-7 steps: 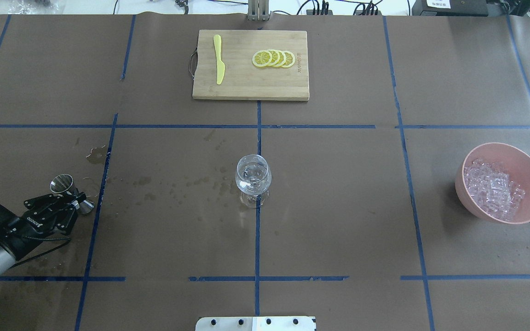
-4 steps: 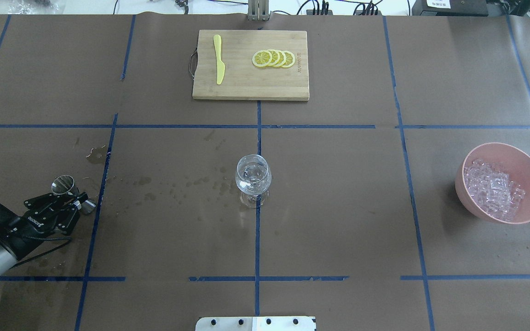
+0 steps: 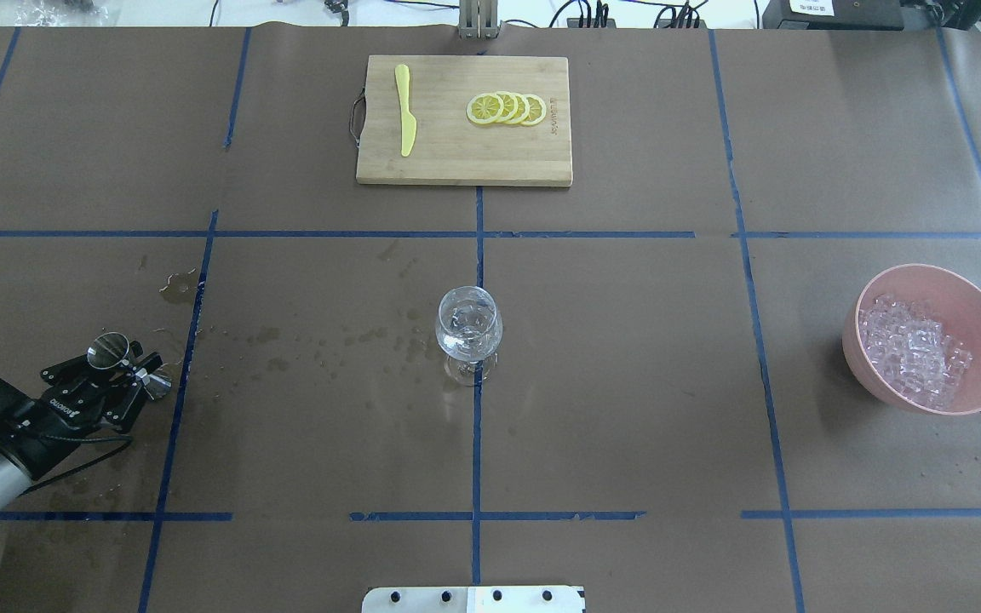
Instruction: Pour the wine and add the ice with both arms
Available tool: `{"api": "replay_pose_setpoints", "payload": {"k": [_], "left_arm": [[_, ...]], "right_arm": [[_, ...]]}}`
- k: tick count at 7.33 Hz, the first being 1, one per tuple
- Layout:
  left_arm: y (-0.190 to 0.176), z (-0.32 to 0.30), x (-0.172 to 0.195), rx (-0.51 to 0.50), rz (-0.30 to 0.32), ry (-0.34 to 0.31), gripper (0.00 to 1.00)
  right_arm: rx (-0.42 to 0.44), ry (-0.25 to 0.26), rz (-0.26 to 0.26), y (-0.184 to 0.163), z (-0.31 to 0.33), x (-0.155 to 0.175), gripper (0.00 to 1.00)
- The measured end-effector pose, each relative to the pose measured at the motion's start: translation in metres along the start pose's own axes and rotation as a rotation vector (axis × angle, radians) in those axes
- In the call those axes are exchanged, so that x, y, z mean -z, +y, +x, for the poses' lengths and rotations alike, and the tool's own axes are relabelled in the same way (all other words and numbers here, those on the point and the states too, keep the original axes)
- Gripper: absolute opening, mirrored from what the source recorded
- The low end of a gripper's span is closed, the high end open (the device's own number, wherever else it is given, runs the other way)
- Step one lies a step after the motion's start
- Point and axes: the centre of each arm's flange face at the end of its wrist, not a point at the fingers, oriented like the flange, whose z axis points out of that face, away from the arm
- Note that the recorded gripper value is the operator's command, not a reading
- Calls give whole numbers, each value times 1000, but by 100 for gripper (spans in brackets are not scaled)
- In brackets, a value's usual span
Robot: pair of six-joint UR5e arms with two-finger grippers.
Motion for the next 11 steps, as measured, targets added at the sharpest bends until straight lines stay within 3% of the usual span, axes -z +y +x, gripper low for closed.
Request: {"api": "replay_pose_setpoints", "payload": {"k": [1,3,4,7,11], "left_arm": [[0,0,0,0,1,0,47],[-1,0,0,1,2,0,68],[-1,0,0,2,5,-2,100],[-8,1,1,15,34,-12,100],[-37,10,5,58,122,-43,100]], "right_arm": [[-1,0,0,0,0,0,100],[-2,0,-1,0,0,0,100],[-2,0,-1,0,0,0,100],[-1,-1,0,0,0,0,100],[-3,-2,0,0,0,0,100]]}}
